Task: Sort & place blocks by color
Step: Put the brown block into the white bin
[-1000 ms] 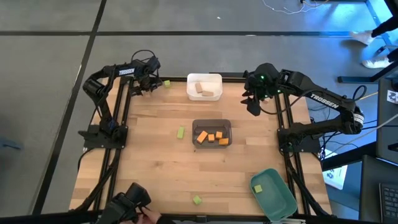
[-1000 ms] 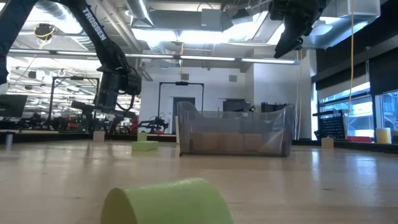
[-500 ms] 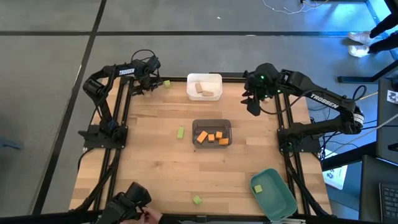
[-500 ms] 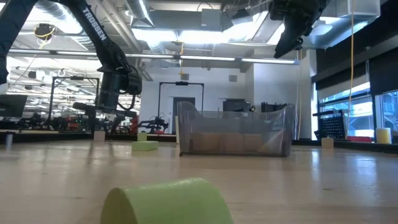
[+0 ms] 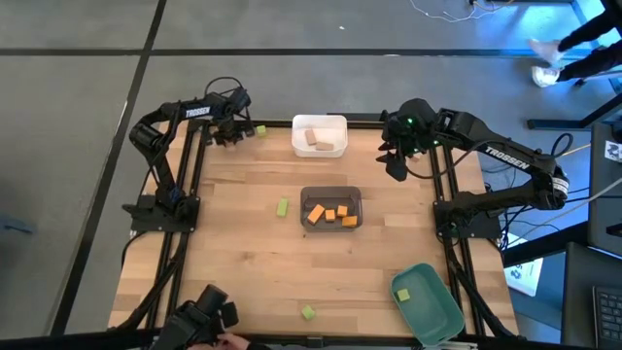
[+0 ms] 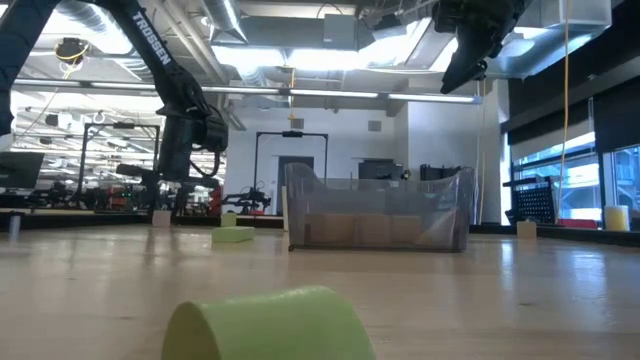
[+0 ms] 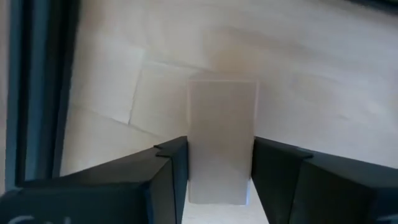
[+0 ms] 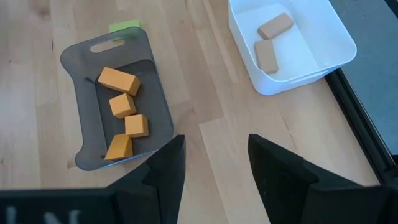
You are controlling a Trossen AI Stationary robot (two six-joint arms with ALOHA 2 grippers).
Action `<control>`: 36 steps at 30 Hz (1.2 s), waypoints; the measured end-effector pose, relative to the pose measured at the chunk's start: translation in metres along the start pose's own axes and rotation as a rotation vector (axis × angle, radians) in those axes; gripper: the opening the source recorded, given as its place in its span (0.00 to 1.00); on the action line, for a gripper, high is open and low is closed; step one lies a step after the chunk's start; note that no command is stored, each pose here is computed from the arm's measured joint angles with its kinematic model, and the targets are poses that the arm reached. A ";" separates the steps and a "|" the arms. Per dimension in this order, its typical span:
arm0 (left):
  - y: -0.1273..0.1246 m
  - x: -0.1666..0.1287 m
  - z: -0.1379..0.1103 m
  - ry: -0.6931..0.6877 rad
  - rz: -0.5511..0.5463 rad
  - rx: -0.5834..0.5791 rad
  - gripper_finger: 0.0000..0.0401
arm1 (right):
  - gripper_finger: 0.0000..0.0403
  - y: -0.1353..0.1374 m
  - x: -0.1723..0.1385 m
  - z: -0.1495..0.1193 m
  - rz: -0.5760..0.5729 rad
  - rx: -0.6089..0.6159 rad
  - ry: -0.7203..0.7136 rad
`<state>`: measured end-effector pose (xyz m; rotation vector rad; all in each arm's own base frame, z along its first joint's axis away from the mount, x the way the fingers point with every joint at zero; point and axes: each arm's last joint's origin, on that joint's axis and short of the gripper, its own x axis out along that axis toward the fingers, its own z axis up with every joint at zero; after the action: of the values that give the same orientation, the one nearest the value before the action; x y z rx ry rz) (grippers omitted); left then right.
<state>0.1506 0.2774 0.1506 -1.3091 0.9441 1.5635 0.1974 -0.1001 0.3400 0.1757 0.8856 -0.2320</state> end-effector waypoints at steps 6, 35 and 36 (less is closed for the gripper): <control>-0.003 -0.001 -0.003 0.013 -0.019 0.123 0.29 | 0.43 0.000 0.000 0.000 0.000 0.000 0.000; -0.027 -0.097 -0.037 -0.259 -0.470 0.494 0.29 | 0.43 0.000 0.000 0.000 0.000 0.000 0.000; -0.032 -0.100 -0.040 -0.281 -0.499 0.508 0.29 | 0.43 0.000 0.000 0.000 0.000 0.000 0.000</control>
<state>0.2013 0.2362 0.2417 -0.8485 0.7023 0.9992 0.1974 -0.1001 0.3400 0.1761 0.8855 -0.2322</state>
